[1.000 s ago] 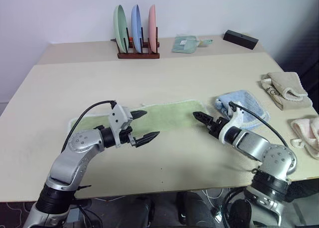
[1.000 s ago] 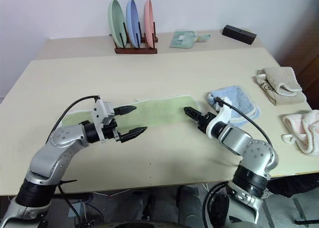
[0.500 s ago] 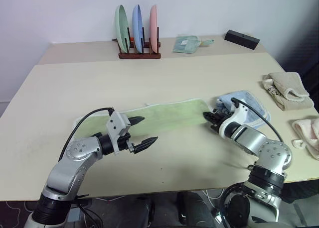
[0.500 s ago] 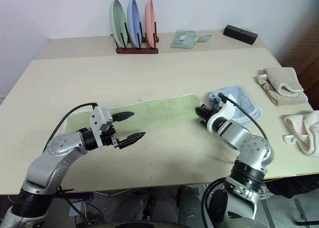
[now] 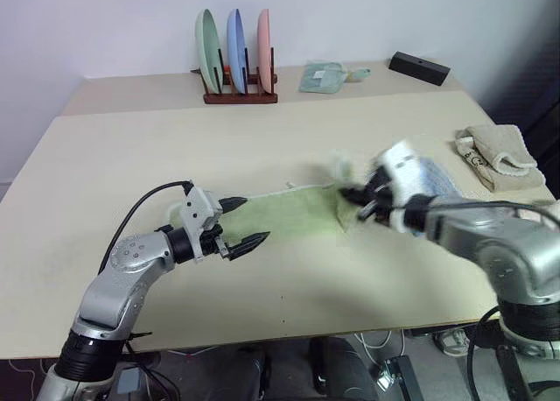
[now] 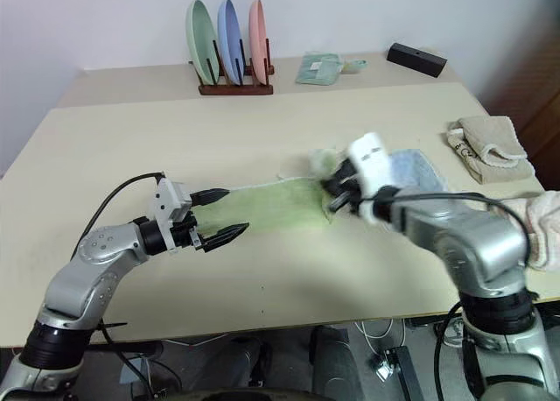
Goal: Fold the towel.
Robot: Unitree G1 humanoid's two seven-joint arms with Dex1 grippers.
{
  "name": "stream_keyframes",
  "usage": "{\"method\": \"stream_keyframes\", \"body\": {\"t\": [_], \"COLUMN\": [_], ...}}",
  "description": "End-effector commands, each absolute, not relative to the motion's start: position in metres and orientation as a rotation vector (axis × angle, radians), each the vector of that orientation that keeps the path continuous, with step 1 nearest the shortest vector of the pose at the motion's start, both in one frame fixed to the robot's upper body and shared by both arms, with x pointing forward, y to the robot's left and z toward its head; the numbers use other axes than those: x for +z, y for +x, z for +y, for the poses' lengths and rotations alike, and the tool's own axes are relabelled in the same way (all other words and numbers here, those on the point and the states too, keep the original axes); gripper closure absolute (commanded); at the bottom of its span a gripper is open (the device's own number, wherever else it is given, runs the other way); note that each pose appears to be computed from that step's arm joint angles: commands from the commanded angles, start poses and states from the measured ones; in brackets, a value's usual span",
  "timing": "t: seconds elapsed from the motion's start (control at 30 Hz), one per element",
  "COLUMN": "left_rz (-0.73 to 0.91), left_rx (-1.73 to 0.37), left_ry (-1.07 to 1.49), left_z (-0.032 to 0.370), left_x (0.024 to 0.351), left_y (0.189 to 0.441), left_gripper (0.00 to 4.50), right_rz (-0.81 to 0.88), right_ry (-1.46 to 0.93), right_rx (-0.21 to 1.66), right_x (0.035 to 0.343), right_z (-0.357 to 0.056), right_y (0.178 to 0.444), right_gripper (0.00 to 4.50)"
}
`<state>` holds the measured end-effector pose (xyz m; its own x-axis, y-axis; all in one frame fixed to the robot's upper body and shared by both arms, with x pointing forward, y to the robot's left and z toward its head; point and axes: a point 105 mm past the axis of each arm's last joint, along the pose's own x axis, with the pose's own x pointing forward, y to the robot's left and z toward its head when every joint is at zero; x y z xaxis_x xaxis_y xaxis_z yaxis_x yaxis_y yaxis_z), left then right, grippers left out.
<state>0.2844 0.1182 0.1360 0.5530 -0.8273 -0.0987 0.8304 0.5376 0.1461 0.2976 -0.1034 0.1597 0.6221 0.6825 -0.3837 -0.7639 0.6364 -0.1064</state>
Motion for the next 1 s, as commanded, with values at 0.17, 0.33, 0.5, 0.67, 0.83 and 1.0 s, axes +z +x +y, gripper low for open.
{"method": "stream_keyframes", "body": {"t": [0.17, 0.33, 0.5, 0.67, 0.83, 1.0], "left_rz": [-0.032, -0.025, -0.021, -0.015, -0.002, 0.006], "left_rx": [-0.974, -0.957, -0.948, -0.909, -0.871, -0.860], "left_ry": [0.206, 0.203, 0.204, 0.208, 0.204, 0.197], "left_z": [0.117, 0.119, 0.121, 0.131, 0.142, 0.143], "left_x": [0.145, 0.143, 0.143, 0.145, 0.144, 0.141], "left_y": [0.283, 0.277, 0.276, 0.279, 0.279, 0.279], "left_gripper": [0.00, 0.00, 0.00, 0.00, 0.00, 0.00], "right_rz": [0.316, 0.315, 0.295, 0.151, 0.074, 0.038], "right_ry": [-0.362, -0.369, -0.366, -0.374, -0.364, -0.323], "right_rx": [0.936, 0.933, 0.991, 1.025, 1.070, 0.920], "right_x": [0.130, 0.121, 0.125, 0.163, 0.184, 0.176], "right_z": [-0.069, -0.063, -0.059, -0.082, -0.100, -0.098], "right_y": [0.311, 0.317, 0.310, 0.301, 0.290, 0.332], "right_gripper": [4.47, 4.47, 3.87, 1.62, 1.18, 3.00]}}
